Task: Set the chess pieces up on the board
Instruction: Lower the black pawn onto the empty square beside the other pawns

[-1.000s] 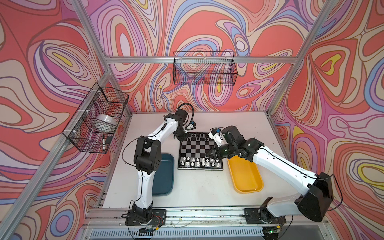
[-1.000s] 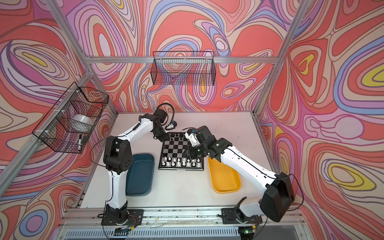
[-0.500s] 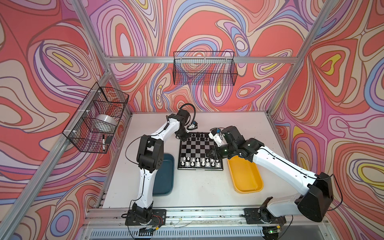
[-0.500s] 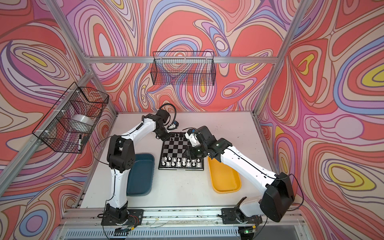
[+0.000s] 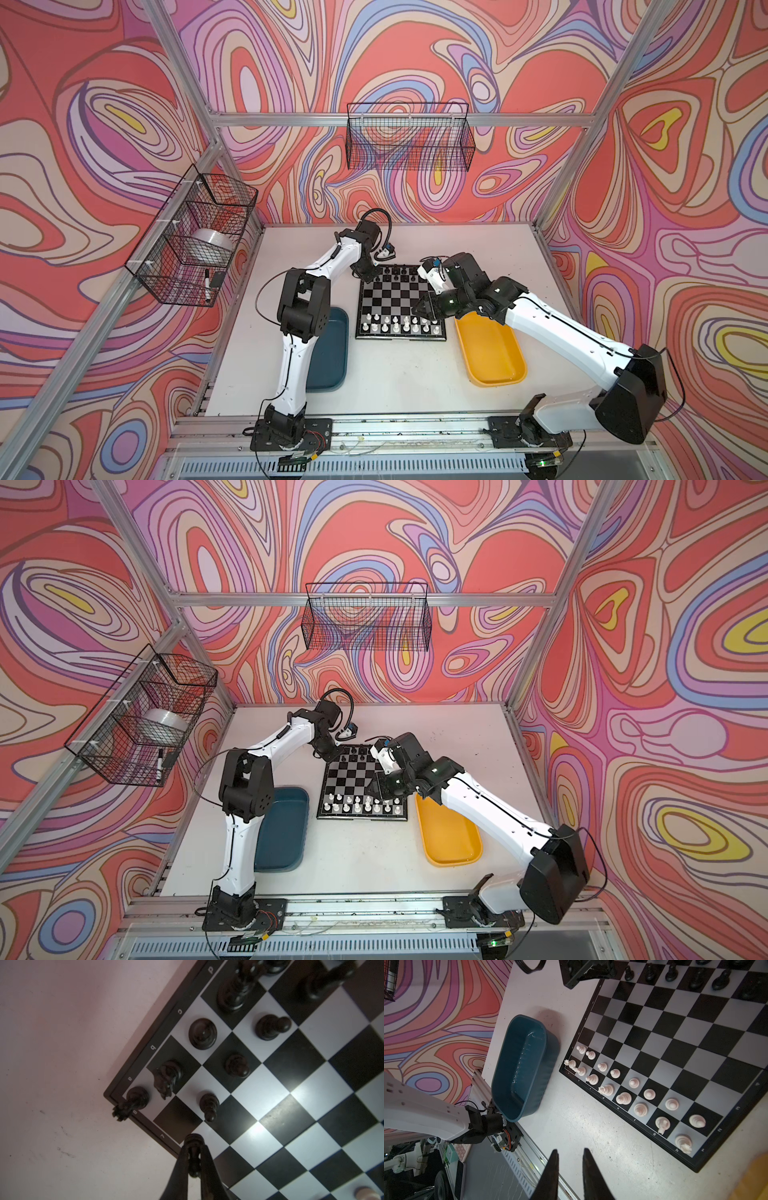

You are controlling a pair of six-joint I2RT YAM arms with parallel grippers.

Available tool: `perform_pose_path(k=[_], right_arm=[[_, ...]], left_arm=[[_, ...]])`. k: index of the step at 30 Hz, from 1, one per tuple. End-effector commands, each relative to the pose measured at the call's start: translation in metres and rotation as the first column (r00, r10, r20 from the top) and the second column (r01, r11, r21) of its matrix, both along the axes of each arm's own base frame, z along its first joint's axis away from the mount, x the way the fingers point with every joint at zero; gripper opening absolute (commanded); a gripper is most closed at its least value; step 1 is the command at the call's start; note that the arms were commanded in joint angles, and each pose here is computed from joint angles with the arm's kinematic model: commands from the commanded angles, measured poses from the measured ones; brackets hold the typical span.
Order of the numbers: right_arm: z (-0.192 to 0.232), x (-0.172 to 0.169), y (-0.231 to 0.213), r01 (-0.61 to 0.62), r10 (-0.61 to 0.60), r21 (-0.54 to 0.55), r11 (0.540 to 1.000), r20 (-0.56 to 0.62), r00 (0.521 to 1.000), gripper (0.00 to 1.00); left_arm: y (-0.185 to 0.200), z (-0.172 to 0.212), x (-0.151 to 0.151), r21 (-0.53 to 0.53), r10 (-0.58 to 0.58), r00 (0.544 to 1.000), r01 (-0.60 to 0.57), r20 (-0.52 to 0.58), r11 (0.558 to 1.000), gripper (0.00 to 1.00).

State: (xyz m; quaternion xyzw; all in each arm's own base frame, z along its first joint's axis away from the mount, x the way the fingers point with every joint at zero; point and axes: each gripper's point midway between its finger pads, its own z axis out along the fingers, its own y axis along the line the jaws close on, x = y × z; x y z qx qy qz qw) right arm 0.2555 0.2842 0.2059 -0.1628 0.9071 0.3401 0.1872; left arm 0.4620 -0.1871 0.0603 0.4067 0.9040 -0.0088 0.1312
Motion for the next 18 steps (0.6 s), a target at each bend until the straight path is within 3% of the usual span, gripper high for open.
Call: perform_pose_path(k=[1,18], right_arm=[[0.0,0.001,-0.004,0.011,-0.011,-0.007,1.0,0.014,1.0,0.21],[-0.004,0.004,-0.002,0.01,-0.009,-0.013,1.0,0.008,1.0,0.21]], left_arm=[[-0.003,-0.002,0.007,0.011,-0.002,1.0,0.002,0.02,1.0,0.14],[-0.002,-0.014,0.013,0.031,-0.001,1.0,0.0,0.027,1.0,0.15]])
